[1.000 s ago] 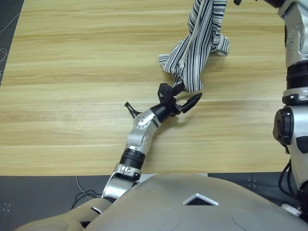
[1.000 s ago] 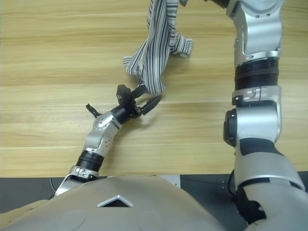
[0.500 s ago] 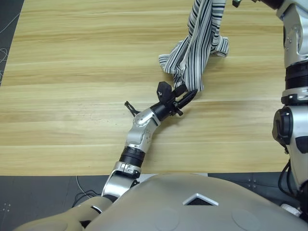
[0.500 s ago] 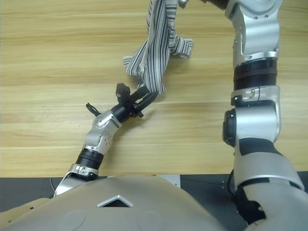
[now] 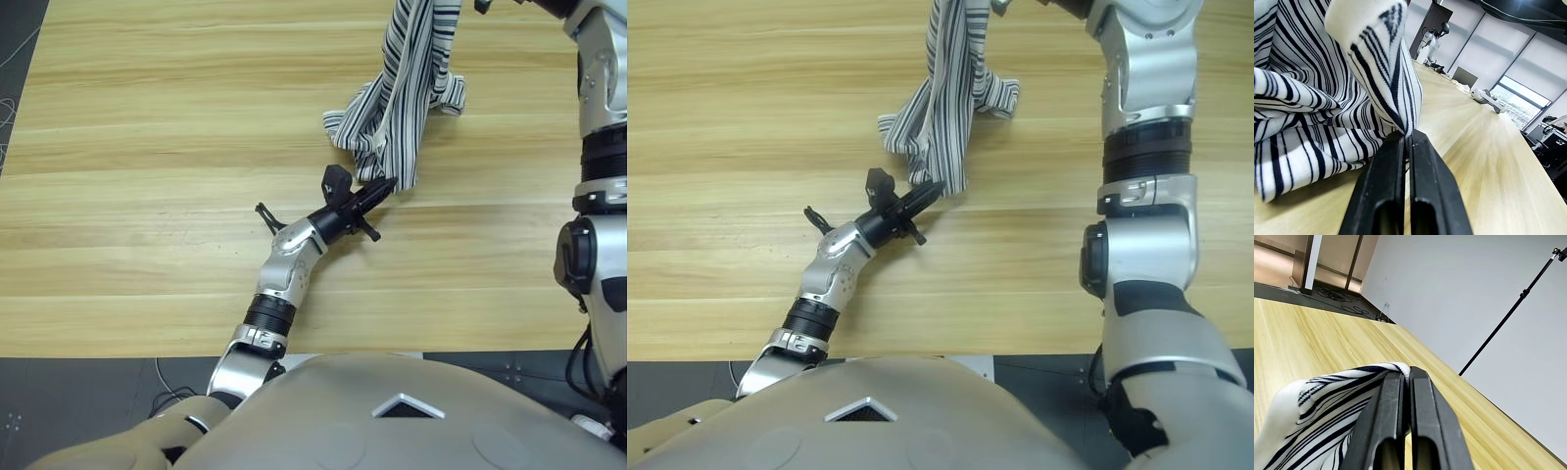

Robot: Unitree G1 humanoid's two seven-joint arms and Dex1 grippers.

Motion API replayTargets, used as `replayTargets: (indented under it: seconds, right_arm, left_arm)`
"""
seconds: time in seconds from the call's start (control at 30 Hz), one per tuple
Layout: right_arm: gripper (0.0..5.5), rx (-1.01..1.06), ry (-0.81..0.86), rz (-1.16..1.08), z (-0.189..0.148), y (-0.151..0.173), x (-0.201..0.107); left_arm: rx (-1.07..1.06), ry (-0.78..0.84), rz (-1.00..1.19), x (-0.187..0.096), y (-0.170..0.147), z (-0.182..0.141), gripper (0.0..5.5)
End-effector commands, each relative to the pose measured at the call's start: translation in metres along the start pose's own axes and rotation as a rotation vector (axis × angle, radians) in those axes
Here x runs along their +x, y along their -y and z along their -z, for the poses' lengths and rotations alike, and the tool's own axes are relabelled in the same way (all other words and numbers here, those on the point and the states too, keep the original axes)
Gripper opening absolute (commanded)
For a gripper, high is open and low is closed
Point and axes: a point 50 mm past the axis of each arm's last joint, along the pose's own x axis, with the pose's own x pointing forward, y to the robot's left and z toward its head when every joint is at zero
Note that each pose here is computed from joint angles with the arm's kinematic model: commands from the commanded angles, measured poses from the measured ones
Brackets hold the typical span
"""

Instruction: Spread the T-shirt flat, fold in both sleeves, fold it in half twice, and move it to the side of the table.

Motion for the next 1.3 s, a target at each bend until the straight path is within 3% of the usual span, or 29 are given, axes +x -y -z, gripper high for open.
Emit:
replayTargets:
  seconds: [0.03, 0.2, 0.3, 0.53, 0.77, 0.9, 1.07, 1.3]
  right_arm:
    - [0.10, -0.017, 0.024, -0.004, -0.008, 0.001, 0.003]
    - [0.10, -0.011, 0.022, -0.007, -0.006, -0.001, 0.002]
    - [0.10, -0.005, -0.004, -0.054, 0.001, -0.006, -0.001]
    - [0.10, 0.024, -0.139, -0.202, 0.039, -0.015, -0.036]
    - [0.10, 0.048, -0.205, -0.275, 0.060, -0.023, -0.065]
    - [0.10, 0.065, -0.240, -0.491, 0.063, -0.045, -0.102]
    - [0.10, 0.238, -0.285, -0.870, 0.052, -0.095, -0.155]
    - [0.10, 0.429, -0.190, -1.069, 0.015, -0.125, -0.174]
  left_arm:
    - [-0.030, 0.056, 0.045, 0.013, 0.010, -0.005, 0.11]
    - [0.023, 0.048, 0.073, 0.010, 0.013, -0.006, 0.11]
    - [0.171, 0.032, 0.094, -0.004, 0.010, -0.013, 0.11]
    - [0.598, -0.048, 0.104, -0.095, -0.026, -0.102, 0.11]
    - [0.811, -0.290, 0.266, -0.133, -0.016, -0.165, 0.11]
    - [0.830, -0.409, 0.377, -0.153, 0.005, -0.180, 0.11]
    - [0.675, -0.646, 0.695, -0.191, 0.063, -0.166, 0.11]
    - [0.635, -0.561, 0.841, -0.198, 0.103, -0.171, 0.11]
